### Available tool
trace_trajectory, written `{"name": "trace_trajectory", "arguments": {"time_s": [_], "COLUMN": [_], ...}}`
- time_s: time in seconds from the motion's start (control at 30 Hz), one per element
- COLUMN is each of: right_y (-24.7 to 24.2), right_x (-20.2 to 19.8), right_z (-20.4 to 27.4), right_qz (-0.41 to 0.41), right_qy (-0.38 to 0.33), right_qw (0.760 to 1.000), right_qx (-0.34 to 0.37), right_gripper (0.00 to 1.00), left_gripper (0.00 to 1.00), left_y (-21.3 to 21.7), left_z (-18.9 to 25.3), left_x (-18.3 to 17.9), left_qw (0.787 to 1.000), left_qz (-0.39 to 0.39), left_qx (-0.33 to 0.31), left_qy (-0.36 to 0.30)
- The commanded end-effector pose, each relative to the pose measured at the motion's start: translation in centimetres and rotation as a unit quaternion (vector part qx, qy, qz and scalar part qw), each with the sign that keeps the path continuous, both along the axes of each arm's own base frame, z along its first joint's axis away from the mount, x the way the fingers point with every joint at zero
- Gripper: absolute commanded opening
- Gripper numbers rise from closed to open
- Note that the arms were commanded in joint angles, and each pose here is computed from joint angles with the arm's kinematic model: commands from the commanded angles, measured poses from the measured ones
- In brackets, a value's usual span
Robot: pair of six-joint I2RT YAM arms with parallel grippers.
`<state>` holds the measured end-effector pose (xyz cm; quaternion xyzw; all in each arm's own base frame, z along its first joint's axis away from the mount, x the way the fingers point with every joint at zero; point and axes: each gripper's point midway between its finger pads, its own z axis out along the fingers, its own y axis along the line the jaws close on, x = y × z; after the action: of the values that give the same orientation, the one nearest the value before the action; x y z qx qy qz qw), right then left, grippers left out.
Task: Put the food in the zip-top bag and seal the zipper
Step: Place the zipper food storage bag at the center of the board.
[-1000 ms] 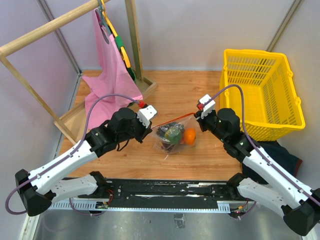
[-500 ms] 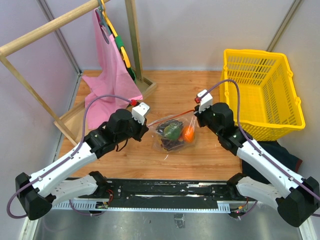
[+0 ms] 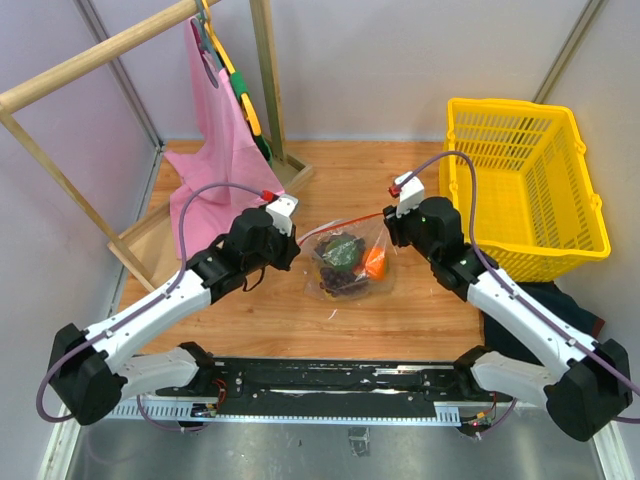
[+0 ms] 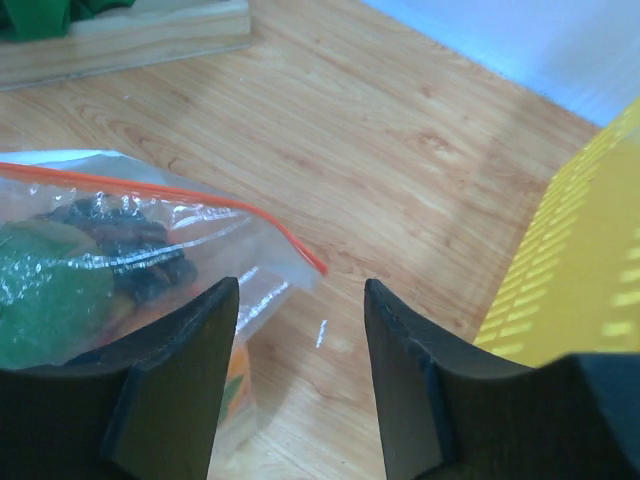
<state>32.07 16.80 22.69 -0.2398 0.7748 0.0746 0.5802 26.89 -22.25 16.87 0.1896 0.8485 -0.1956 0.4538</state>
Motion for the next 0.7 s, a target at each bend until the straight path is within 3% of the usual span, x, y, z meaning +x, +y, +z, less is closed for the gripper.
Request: {"name": "trace_trajectory", "arguments": {"time_s": [0.0, 0.17, 0.27, 0.37, 0.4, 0.67], "right_y": [-2.0, -4.1, -6.0, -8.2, -8.9, -13.3], "right_x": [-0.8, -3.6, -5.6, -7.2, -7.8, -11.1], "right_z": [4.3, 6.9, 8.7, 10.2, 10.7, 12.7], "right_qz": [-0.032, -0.037, -0.051, -0.078, -0.086, -0.145], "right_qy": [-0.045, -0.08, -0.113, -0.148, -0.162, -0.223], "right_qw": [0.998, 0.995, 0.991, 0.984, 0.981, 0.962], "right_qx": [0.031, 0.041, 0.046, 0.052, 0.056, 0.068], "right_gripper": [0.58, 0.75, 0.8, 0.91, 1.0, 0.98], "left_gripper": [0.02, 0.11, 0.17, 0.31, 0.36, 0.68], "left_y": [-1.7, -2.6, -1.9, -0.7, -0.1, 5.0], "left_z": [0.4, 0.2, 0.6, 1.6, 2.1, 8.4], "left_x": [0.9, 1.2, 1.6, 1.7, 1.6, -0.1], "left_qw": [0.997, 0.994, 0.993, 0.991, 0.99, 0.976], "left_qz": [0.018, 0.026, 0.048, 0.074, 0.083, 0.143], "left_qx": [-0.073, -0.105, -0.106, -0.113, -0.115, -0.131], "left_qy": [0.0, 0.012, 0.005, -0.012, -0.018, -0.101]}}
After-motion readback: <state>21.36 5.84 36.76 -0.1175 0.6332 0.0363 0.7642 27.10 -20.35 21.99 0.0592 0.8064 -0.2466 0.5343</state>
